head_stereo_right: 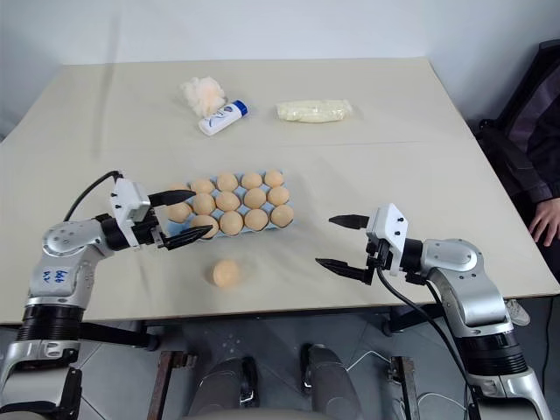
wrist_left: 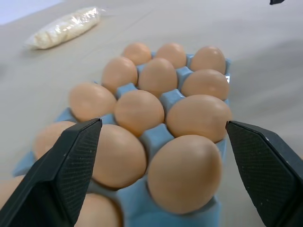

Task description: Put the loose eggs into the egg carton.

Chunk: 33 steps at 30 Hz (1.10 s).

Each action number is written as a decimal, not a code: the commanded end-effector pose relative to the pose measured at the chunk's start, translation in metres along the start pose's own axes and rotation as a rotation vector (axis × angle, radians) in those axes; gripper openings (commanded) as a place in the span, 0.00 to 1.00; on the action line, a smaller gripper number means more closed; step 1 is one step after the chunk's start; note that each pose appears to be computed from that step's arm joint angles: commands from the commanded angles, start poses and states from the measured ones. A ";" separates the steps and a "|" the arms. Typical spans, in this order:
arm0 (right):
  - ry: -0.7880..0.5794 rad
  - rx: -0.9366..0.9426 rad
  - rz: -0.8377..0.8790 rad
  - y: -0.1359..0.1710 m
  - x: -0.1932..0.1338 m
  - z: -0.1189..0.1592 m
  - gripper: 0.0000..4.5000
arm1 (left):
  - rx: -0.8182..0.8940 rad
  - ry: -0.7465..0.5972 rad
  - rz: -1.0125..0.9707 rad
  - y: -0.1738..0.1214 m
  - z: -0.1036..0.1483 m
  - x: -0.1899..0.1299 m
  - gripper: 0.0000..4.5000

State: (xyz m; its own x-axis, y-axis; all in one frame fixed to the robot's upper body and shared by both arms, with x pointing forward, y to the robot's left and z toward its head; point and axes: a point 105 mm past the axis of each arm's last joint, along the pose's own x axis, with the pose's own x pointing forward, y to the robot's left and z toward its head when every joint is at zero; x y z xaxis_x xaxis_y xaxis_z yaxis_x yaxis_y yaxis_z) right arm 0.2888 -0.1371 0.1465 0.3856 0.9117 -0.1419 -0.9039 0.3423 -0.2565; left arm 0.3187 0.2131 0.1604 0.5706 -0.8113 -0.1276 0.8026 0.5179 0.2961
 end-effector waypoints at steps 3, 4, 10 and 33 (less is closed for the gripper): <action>-0.006 -0.022 0.000 0.001 -0.005 0.004 1.00 | 0.064 0.099 -0.073 -0.009 0.007 -0.056 0.99; -0.004 -0.023 0.000 0.001 -0.006 0.003 1.00 | 0.076 0.120 -0.096 -0.013 0.003 -0.066 0.99; -0.013 -0.050 0.037 0.004 -0.008 0.003 1.00 | 0.066 0.208 -0.245 -0.034 -0.017 -0.087 0.99; -0.012 -0.095 0.052 0.008 -0.006 0.004 1.00 | 0.073 0.102 -0.479 -0.080 -0.021 0.014 0.99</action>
State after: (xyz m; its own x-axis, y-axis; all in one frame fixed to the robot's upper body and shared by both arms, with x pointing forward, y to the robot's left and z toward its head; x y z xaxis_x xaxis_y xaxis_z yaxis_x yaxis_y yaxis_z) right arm 0.2790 -0.1404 0.1388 0.3349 0.9271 -0.1684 -0.9118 0.2737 -0.3062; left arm 0.2638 0.1694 0.1164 0.1569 -0.9232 -0.3509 0.9698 0.0768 0.2316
